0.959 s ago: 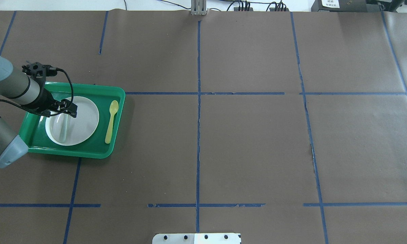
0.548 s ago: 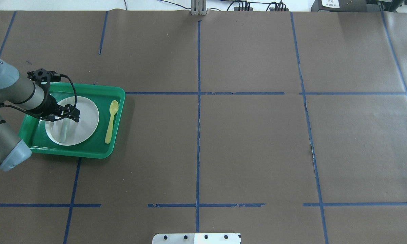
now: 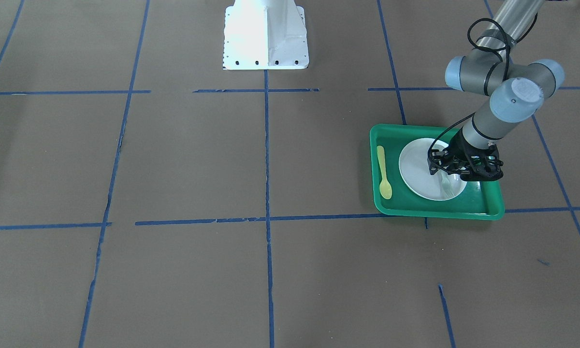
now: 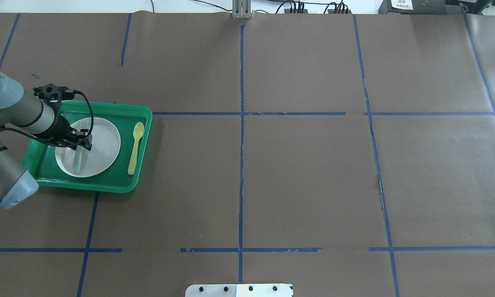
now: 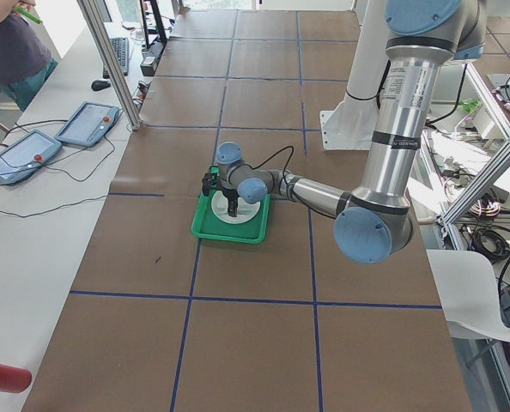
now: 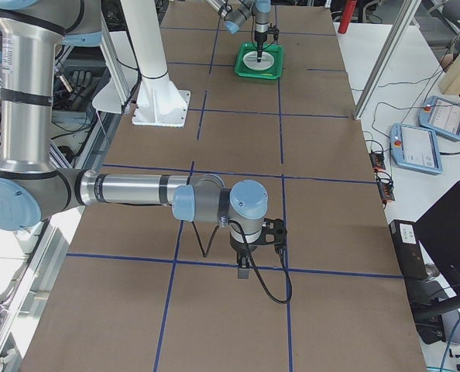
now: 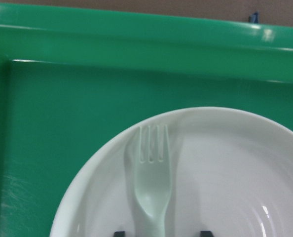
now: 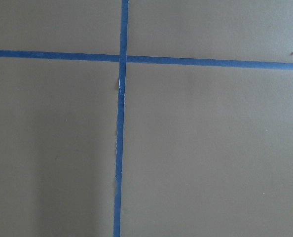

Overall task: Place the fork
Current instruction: 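Lower the left gripper and close it on the pale green fork handle, then lift the fork off the plate and set it beside the plate in the tray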

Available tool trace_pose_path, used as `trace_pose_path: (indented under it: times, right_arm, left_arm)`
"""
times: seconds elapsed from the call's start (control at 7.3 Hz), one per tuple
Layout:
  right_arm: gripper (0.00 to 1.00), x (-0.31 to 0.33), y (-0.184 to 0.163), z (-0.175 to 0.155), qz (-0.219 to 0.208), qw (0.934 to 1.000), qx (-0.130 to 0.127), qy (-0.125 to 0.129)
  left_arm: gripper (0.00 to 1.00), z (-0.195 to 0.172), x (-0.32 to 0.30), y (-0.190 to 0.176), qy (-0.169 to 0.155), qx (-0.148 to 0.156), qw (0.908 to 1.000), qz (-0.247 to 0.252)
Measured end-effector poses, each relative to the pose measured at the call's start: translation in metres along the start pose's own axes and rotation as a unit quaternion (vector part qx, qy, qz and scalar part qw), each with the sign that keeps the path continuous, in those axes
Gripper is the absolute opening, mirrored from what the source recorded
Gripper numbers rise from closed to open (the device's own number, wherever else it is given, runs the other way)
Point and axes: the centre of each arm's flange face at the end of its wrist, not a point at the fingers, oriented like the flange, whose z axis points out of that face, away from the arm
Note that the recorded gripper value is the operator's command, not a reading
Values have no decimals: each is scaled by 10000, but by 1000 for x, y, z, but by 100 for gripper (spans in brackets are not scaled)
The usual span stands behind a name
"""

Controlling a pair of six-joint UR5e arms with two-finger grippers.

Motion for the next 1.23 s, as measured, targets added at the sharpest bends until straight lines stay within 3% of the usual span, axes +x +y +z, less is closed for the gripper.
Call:
trace_pose_path:
  times: [0.68, 1.23]
  right_arm:
    - [100, 0, 0, 0, -2, 10000, 1, 0]
    - [100, 0, 0, 0, -1, 10000, 0, 0]
  left_arm:
    - [0, -29, 13, 7, 195, 121, 9996, 144]
    - [0, -43, -37, 2, 7, 264, 9985, 484]
